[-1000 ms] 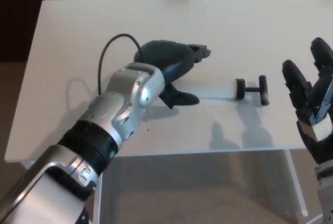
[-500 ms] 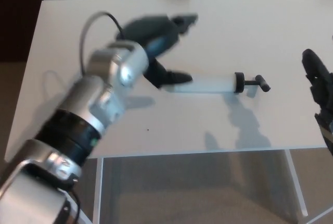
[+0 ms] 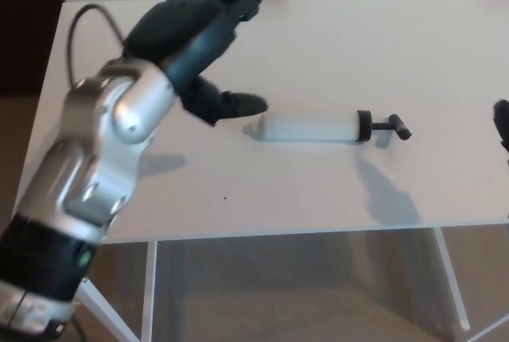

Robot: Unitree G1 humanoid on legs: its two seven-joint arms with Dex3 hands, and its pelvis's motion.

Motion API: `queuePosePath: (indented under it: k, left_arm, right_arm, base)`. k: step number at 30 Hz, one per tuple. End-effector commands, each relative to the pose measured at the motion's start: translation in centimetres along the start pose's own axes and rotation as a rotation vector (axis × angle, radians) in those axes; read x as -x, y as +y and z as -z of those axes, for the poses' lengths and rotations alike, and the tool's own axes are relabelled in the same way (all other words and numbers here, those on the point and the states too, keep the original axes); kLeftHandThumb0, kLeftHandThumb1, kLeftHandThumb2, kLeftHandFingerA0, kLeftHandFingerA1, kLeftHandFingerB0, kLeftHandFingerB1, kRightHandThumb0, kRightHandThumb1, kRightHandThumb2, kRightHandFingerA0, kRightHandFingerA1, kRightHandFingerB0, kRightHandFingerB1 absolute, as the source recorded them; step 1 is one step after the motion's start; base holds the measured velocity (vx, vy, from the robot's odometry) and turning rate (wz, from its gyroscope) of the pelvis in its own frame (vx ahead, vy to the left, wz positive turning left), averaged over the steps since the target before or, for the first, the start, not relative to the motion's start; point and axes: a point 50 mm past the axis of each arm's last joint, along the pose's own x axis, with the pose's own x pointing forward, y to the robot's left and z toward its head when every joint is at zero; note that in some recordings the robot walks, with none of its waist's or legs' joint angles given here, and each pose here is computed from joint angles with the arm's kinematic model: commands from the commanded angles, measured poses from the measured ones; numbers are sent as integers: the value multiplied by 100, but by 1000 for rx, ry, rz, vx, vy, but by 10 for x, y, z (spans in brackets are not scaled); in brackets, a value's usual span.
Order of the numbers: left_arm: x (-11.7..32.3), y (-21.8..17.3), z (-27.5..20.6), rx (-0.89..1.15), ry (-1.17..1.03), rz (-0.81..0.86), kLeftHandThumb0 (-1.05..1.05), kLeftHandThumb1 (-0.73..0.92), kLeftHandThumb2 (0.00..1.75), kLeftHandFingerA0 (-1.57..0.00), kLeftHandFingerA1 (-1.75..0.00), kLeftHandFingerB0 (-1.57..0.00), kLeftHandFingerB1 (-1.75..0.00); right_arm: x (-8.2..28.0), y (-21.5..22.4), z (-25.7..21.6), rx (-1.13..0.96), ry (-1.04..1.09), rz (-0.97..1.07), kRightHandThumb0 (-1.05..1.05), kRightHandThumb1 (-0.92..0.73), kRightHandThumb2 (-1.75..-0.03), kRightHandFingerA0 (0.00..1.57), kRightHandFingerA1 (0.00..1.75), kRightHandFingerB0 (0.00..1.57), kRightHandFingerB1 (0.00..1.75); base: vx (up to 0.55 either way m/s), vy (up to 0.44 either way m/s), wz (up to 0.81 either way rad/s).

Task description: The robot walks towards a desk on which an air pump is kept in the middle. It lifts it up and holds it with its left hand and uses its right hand to compress it by pushing its handle inwards.

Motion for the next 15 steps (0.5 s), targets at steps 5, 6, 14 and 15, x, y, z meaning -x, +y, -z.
queuePosePath:
  k: [5, 6, 14, 15]
  left_arm:
    - [263, 73, -24, 680, -654, 125, -91, 76, 64, -9, -35, -19, -29]
    - [268, 72, -23, 716, -652, 144, -91, 76, 64, -9, -35, -19, -29]
    - [323, 76, -13, 1165, -526, 491, -65, 60, 59, -28, -43, -36, -34]
    - [324, 76, -13, 1169, -524, 494, -65, 60, 59, -28, -43, -36, -34]
  right_arm:
    - [82, -19, -95, 300, -216, -262, -93, -89, -68, 23, 29, 13, 24]
    - [83, -20, -95, 302, -211, -261, -93, -89, -68, 23, 29, 13, 24]
    - [98, -30, -91, 317, -160, -232, -89, -90, -69, 23, 29, 13, 24]
    - [99, -30, -91, 317, -158, -232, -89, -90, -69, 23, 29, 13, 24]
  base:
    - [0, 0, 0]
    - [0, 0, 0]
    - [0, 0, 0]
    - [0, 0, 0]
